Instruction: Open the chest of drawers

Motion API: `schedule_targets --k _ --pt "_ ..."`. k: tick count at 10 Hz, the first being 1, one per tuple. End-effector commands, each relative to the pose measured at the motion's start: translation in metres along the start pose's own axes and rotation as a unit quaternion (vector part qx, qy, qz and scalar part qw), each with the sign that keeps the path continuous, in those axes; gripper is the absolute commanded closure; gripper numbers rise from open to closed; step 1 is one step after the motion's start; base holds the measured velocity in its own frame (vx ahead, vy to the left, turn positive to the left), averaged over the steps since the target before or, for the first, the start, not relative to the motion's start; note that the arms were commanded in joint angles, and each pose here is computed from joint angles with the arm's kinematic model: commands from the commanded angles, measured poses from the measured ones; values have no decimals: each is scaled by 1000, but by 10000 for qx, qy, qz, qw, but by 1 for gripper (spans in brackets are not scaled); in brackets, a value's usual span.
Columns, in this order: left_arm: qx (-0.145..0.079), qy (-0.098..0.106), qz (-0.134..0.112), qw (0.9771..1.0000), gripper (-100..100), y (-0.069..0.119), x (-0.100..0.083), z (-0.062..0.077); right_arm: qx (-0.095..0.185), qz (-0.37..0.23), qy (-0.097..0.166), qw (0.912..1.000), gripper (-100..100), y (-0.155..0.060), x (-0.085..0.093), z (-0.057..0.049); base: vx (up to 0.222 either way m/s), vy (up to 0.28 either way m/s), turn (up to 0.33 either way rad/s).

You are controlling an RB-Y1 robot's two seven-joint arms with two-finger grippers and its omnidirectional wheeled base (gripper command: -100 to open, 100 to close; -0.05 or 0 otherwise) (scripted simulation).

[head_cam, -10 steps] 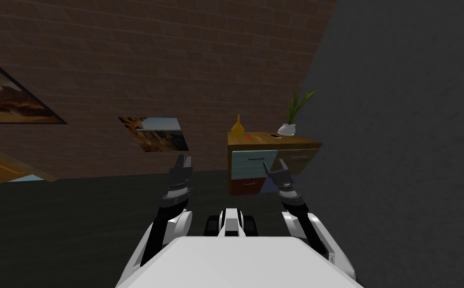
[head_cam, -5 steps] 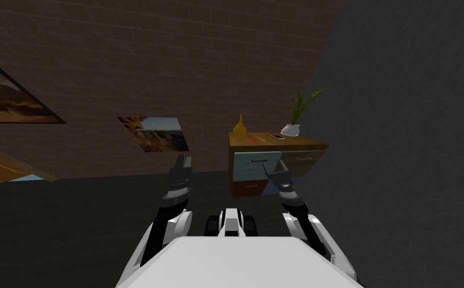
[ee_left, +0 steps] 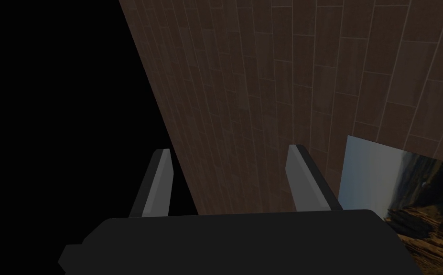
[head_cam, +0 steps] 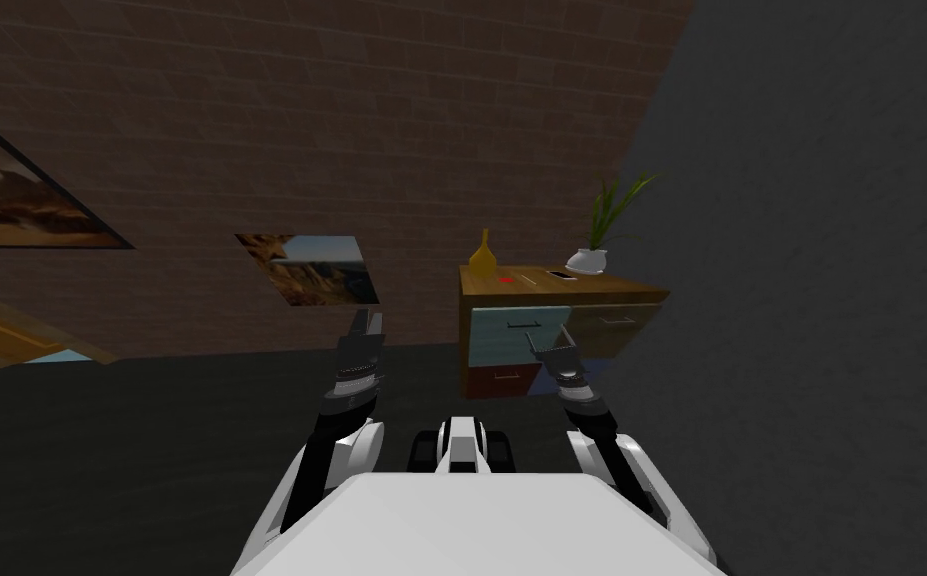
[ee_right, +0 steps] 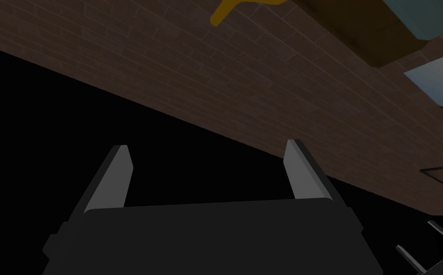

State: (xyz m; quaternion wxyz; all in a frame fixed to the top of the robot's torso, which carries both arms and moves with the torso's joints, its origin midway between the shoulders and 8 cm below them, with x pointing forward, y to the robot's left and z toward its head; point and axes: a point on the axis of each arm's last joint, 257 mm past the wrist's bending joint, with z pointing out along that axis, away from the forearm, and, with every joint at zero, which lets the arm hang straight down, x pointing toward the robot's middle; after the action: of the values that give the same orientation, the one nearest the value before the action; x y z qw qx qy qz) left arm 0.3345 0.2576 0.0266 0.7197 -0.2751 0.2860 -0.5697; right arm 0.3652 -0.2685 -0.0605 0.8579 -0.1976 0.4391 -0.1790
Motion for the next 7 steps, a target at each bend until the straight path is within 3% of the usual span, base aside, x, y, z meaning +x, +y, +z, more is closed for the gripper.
schedule_targets --k 1,6,7 --pt "0 0 0 10000 0 0 0 0 -50 -455 169 9988 -100 1 14 -7 64 22 13" --pt "0 0 0 10000 0 0 0 0 -111 -1088 314 9935 -100 2 26 -14 45 25 6" --pt "0 0 0 10000 0 0 0 0 -170 -1354 462 9896 -100 3 38 -22 54 14 11"
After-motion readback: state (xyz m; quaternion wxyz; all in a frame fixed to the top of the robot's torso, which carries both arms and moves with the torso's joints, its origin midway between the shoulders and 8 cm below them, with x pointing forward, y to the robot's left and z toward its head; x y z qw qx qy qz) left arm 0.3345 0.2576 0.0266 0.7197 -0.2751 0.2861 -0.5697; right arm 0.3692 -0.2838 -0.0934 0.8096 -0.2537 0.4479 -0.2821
